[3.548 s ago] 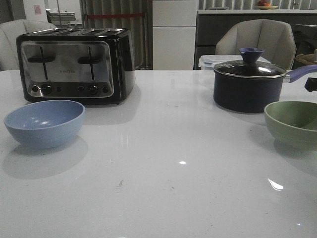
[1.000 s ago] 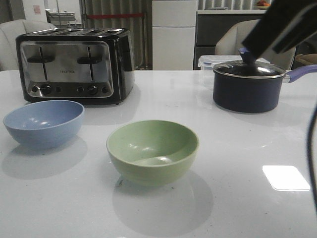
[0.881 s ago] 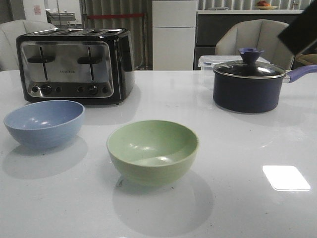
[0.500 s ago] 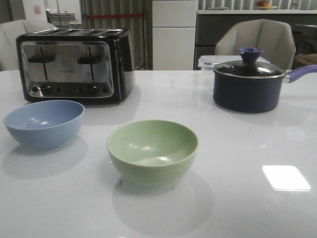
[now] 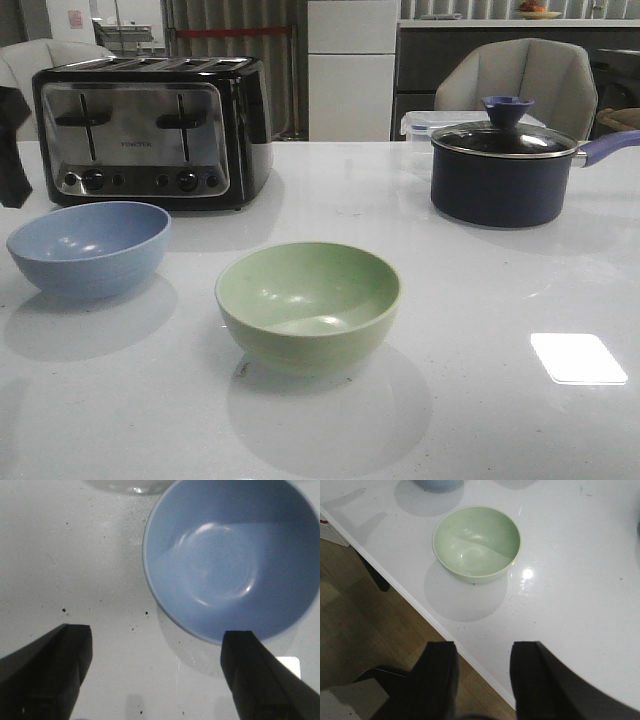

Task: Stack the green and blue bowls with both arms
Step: 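Lower the left gripper onto the rim of the light blue bowl and grasp it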

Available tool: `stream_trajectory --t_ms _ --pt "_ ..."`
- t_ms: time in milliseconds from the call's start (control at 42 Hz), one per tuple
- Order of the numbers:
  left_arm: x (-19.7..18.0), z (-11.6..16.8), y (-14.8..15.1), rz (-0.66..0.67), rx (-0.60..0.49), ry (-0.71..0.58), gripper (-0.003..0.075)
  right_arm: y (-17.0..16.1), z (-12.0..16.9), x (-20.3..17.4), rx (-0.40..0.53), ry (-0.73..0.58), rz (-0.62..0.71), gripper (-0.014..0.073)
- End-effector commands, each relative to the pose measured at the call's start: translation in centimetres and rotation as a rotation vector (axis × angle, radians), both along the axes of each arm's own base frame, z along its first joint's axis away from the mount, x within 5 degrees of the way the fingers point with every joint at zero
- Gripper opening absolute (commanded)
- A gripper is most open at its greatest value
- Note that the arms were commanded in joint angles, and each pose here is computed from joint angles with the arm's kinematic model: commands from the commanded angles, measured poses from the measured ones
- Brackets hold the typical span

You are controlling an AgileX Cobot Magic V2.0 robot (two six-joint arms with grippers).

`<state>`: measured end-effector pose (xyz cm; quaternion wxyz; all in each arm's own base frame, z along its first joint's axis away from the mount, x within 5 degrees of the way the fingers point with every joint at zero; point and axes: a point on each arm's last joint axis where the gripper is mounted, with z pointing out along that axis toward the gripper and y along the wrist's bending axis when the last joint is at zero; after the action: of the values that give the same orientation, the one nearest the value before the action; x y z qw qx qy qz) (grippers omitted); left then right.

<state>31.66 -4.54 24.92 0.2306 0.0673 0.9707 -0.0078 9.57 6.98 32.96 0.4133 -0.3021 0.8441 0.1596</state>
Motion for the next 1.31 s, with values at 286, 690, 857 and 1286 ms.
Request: stream_trajectory --t_ms 286,690,857,1286 --pt "6.3 -1.9 0.3 0.055 -0.036 -0.024 0.0581 0.1 1.3 0.2 0.04 -0.078 -0.002 0.0384" --pt "7.7 -3.9 -0.1 0.071 -0.065 0.006 0.0402 0.1 1.3 0.2 0.04 -0.078 -0.002 0.0384" --pt "7.8 -4.3 -0.1 0.081 -0.075 0.02 0.0308 0.1 1.3 0.2 0.04 -0.078 -0.002 0.0384" --pt "7.6 -3.9 -0.3 0.081 -0.085 0.016 0.0093 0.1 1.3 0.2 0.04 -0.078 -0.002 0.0384"
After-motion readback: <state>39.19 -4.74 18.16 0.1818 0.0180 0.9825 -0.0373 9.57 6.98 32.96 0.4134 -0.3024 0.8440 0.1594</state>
